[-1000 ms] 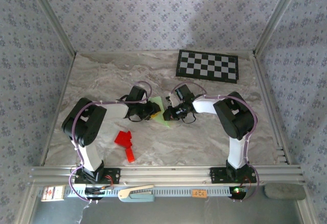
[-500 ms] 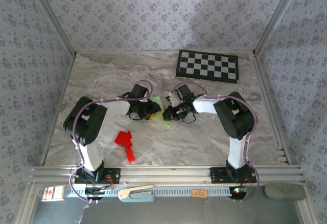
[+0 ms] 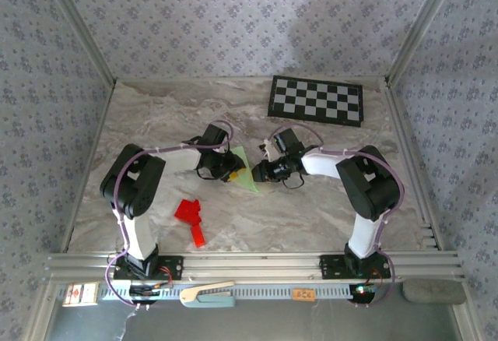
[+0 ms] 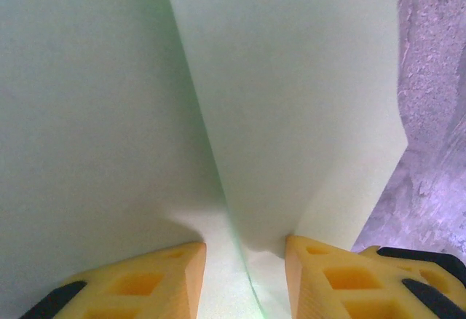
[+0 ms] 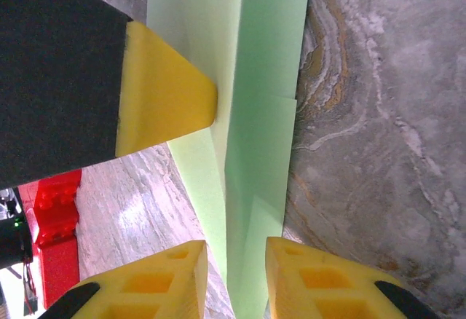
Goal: Fold a paper plane with a square sheet of paper (pick it up from the middle)
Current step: Fourth fold the wing at the center of the table.
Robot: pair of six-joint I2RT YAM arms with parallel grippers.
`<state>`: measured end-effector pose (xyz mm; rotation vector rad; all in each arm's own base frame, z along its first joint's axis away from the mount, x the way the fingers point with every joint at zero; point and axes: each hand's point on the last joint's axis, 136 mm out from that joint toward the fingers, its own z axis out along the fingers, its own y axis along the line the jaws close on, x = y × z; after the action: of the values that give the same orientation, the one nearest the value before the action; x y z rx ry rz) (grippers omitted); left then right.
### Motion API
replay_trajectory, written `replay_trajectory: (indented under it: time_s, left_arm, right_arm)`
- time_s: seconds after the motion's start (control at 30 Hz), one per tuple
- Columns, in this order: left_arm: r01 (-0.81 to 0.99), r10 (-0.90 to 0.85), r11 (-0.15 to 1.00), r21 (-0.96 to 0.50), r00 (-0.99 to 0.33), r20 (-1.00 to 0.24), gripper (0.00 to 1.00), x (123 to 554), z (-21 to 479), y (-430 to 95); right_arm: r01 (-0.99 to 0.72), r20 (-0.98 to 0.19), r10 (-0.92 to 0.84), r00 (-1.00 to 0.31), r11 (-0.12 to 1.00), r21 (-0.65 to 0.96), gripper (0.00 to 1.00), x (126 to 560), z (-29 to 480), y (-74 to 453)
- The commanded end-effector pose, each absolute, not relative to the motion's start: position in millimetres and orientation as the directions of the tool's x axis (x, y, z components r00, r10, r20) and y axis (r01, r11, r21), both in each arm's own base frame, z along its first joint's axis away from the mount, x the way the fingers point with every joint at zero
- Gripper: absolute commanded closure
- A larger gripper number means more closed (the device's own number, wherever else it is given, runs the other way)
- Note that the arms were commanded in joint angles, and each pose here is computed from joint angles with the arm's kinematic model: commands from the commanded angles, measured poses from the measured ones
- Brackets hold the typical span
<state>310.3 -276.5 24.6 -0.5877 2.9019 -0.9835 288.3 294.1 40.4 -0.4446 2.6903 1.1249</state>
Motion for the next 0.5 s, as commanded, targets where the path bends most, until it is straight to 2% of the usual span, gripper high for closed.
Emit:
replay_trajectory:
  time_s: [0.0,0.47]
  left_arm:
    - [-0.436,-0.405,0.801,-0.411,-0.899,0.164,0.64,283,-22,-250]
    - [-0.433,-0.392,0.818,-0.380,-0.901,0.183,0.64,277,-27,-247]
  right_arm:
    - [-0.341,-0.287,-0.198,-0.937,0.691,0.638,0.71,284,38,291]
    - [-0.366,-0.267,-0.254,-0.930,0.720,0.589,0.77,275,26,294]
